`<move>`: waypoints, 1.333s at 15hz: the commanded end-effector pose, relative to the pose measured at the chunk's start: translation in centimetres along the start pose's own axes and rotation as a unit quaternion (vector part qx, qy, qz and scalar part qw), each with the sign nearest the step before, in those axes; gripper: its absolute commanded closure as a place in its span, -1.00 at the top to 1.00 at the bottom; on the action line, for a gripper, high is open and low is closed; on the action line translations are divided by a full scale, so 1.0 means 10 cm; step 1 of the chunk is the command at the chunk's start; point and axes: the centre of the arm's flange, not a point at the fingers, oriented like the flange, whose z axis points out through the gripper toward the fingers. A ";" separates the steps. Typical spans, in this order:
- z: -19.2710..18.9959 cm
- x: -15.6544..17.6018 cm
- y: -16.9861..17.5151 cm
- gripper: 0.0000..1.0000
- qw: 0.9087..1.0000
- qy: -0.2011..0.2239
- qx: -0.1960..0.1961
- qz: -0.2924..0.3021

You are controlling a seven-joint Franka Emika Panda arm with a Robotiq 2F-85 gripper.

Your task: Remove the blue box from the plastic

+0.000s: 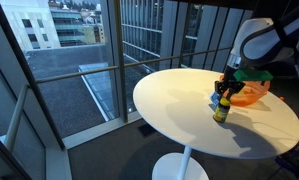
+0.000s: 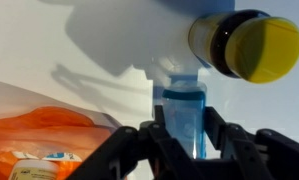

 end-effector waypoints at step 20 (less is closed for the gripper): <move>-0.17 0.10 0.12 1.00 1.000 0.003 0.001 0.013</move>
